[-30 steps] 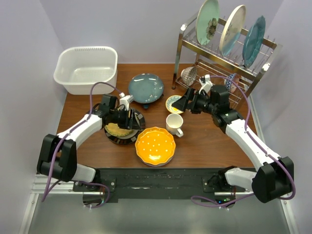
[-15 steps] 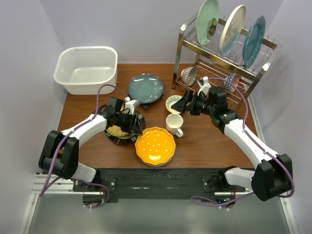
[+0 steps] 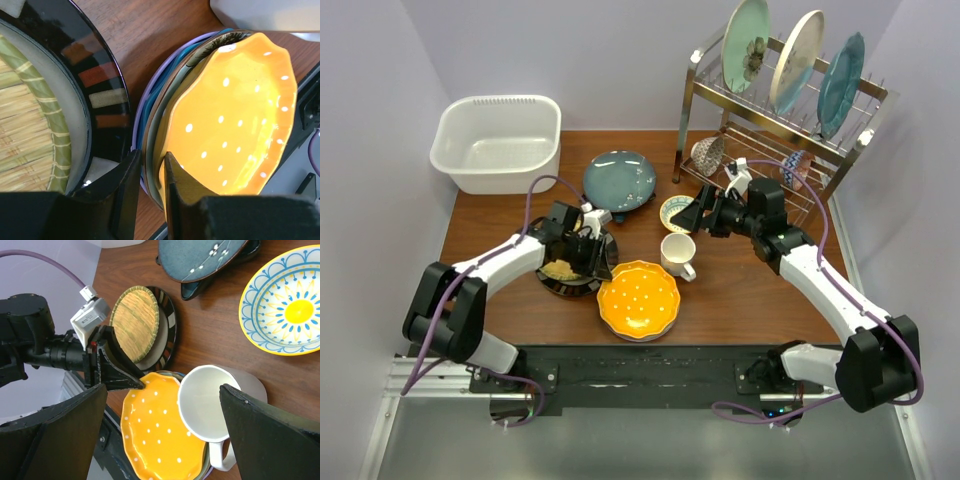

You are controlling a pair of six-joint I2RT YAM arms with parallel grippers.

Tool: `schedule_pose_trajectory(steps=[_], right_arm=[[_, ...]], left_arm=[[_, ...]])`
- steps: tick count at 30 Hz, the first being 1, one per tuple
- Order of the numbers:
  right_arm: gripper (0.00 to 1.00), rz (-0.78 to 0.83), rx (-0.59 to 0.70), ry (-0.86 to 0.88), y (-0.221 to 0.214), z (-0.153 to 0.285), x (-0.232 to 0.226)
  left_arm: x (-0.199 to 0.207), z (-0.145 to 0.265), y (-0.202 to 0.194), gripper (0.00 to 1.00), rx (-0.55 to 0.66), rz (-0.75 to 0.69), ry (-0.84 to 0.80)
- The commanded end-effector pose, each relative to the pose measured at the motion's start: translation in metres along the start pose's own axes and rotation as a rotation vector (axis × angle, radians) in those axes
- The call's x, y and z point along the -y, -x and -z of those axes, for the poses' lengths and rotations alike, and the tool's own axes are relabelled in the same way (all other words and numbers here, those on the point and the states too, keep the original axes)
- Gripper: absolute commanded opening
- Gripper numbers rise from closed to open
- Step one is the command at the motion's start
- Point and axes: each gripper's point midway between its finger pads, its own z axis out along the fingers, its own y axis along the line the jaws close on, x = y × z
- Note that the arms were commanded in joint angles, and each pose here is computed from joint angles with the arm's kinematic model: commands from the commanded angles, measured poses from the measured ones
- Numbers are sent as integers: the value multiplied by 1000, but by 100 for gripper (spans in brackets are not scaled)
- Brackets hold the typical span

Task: Place the plates into the plastic bin on the countertop
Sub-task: Pick up the plate at the center of the board.

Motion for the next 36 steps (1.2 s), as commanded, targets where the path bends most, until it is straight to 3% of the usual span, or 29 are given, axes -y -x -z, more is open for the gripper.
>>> schedule_pose_trajectory(steps=[1, 6, 19, 26, 36], right_arm=[[99, 12, 1, 60, 3, -1, -14], [99, 26, 5, 66, 4, 3, -19], [99, 105, -80, 110, -26, 5, -52], [99, 128, -51, 156, -27, 21, -71], [89, 119, -188, 176, -73, 8, -69]], left_arm=[[4, -1, 3, 23, -8, -10, 15], [8, 5, 10, 0, 14, -23, 26], [35, 33, 45, 0, 140, -61, -11], [33, 43, 52, 0, 171, -67, 34], [17, 54, 57, 0, 200, -29, 70]])
